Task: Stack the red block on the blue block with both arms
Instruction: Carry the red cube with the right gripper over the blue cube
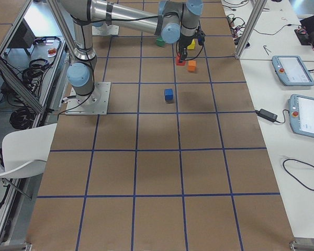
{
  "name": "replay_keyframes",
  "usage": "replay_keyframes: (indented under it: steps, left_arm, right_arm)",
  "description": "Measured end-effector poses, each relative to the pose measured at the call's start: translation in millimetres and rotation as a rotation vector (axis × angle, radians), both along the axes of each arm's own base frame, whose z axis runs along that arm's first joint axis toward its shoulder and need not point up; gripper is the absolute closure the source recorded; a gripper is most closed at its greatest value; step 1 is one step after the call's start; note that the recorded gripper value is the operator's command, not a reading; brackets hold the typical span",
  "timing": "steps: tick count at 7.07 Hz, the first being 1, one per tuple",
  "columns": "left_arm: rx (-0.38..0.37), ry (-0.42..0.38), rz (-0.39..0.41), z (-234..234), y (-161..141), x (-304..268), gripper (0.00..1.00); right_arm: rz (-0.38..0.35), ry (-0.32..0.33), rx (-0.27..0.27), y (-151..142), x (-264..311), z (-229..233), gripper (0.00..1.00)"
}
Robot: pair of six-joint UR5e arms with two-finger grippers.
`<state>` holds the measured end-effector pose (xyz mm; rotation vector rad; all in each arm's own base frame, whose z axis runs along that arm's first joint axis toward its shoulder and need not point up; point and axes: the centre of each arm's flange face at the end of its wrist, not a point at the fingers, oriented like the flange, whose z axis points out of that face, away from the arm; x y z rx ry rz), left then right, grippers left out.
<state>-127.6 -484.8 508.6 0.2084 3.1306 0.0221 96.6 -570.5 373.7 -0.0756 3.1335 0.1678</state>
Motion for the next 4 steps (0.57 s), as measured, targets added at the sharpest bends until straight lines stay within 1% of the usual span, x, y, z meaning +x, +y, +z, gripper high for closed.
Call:
replay_keyframes:
  steps: [1,2,3,4]
  left_arm:
    - [-0.001,0.0,0.0,0.3,0.2,0.0,0.0]
    - [-0.001,0.0,0.0,0.5,0.3,0.0,0.0]
    - [-0.002,0.0,0.0,0.6,0.3,0.0,0.0]
    - [-0.002,0.0,0.0,0.9,0.5,0.0,0.0]
  right_arm:
    - [0.014,0.019,0.024,6.8,-20.9,-9.5,1.0]
    - [0.018,0.021,0.044,12.4,-42.6,-22.4,1.0]
    - [0.039,0.016,0.044,16.8,-60.5,-37.3,1.0]
    - [0.058,0.015,0.029,21.7,-68.4,-52.8,1.0]
